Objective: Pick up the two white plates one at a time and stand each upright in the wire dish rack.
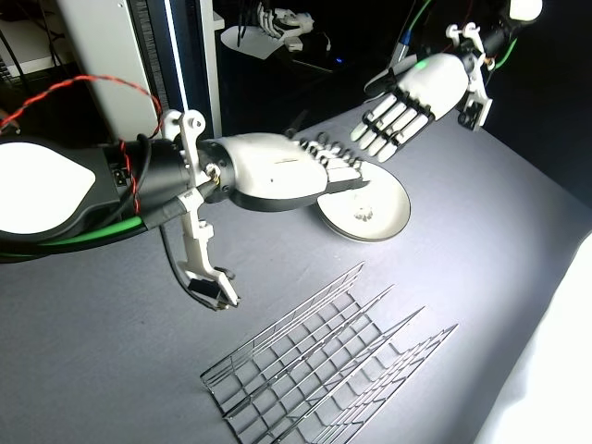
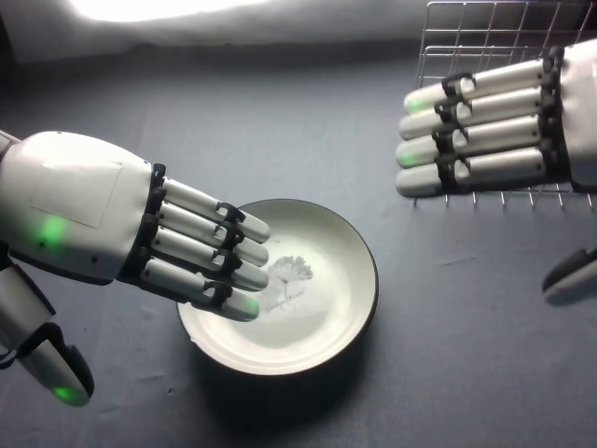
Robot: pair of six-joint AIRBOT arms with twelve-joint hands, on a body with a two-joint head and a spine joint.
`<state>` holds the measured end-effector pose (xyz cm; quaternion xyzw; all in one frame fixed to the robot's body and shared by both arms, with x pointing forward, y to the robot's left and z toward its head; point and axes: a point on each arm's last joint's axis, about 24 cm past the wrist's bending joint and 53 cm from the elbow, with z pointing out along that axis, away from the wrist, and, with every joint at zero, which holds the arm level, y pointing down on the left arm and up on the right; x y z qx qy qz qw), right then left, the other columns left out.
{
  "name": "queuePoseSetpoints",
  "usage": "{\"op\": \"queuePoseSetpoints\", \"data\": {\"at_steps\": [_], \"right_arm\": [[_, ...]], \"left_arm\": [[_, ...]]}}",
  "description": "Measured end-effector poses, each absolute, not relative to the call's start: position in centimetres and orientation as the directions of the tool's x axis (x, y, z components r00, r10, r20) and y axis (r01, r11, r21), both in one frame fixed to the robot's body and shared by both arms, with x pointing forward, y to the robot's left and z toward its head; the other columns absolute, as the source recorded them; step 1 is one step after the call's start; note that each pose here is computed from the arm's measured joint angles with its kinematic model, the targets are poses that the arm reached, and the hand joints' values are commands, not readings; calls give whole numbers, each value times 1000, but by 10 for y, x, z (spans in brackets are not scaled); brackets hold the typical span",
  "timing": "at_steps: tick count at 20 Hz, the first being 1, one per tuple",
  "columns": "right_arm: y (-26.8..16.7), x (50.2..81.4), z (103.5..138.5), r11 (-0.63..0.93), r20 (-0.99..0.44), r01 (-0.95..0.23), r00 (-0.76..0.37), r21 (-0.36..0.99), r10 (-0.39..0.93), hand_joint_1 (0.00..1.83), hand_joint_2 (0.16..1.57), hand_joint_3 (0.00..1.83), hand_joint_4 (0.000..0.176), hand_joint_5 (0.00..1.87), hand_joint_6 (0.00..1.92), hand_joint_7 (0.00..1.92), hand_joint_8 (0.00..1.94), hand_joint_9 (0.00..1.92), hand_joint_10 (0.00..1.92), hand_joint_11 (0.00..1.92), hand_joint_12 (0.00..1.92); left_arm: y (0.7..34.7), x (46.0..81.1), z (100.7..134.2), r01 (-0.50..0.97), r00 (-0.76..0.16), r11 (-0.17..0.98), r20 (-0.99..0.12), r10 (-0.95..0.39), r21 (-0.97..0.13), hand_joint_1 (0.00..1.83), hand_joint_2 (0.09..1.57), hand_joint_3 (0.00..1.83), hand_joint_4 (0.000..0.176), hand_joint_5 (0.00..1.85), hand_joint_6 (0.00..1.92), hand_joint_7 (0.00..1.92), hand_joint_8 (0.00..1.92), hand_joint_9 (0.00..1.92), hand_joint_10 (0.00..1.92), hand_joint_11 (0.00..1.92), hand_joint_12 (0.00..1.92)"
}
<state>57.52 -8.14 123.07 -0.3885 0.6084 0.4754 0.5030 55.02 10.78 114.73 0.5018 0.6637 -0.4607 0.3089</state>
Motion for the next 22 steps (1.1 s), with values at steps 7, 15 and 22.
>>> {"op": "queuePoseSetpoints", "data": {"at_steps": [7,15,22], "right_arm": [[-84,576,1220,252,-986,-957,-162,146,-47,0,1128,4,0,0,0,0,0,0,0,0,0],[-83,576,1226,247,-988,-960,-149,135,-37,0,1122,0,0,0,0,0,0,0,0,0,0],[-83,571,1225,226,-987,-963,-155,144,-32,0,1128,2,0,0,0,0,0,0,0,0,0]], "left_arm": [[120,567,1113,945,-324,122,-837,440,-302,0,1089,9,0,28,7,2,1,0,0,0,0],[129,585,1094,951,-310,154,-822,477,-269,0,1085,4,0,43,13,14,6,0,0,0,0],[136,591,1081,955,-297,156,-802,518,-253,0,1077,0,0,10,3,0,0,0,0,0,0]]}}
